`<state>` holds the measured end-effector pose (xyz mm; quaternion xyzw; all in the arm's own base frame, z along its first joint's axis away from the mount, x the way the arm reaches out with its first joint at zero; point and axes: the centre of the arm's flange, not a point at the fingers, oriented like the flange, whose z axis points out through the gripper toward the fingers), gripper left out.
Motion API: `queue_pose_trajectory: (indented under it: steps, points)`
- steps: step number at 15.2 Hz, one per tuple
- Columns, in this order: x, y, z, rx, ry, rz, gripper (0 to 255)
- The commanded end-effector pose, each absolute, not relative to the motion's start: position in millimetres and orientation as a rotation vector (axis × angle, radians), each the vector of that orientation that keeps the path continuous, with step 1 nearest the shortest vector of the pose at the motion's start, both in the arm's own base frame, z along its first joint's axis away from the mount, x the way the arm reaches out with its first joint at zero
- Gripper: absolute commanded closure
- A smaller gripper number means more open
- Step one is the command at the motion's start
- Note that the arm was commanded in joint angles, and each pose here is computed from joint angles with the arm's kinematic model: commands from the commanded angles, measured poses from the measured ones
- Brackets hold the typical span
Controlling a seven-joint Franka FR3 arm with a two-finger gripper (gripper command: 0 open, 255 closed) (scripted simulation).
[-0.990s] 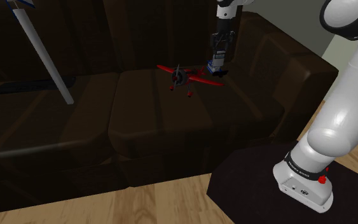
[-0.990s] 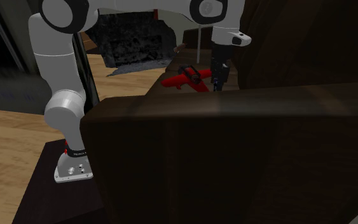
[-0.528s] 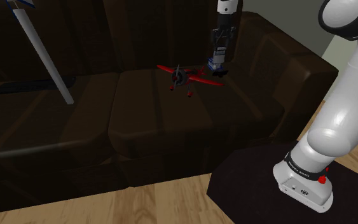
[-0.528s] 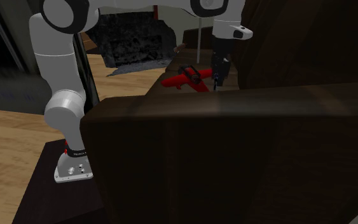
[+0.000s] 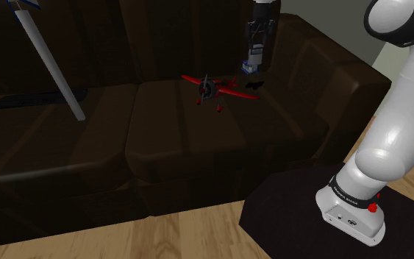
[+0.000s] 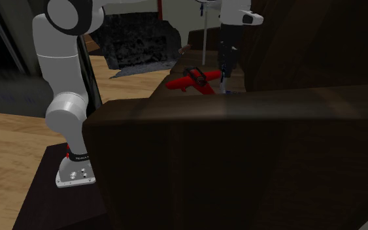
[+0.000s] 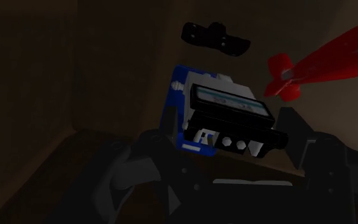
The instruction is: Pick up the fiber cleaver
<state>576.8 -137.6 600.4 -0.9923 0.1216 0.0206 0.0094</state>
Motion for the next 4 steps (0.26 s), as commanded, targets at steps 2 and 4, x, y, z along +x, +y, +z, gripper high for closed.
queue_pose_trajectory:
  steps: [2, 4]
  points:
    - [576.5, -136.7, 615.8, -3.099, 0.380, 0.064, 255]
    - [576.5, -136.6, 616.6, -3.099, 0.380, 0.064, 255]
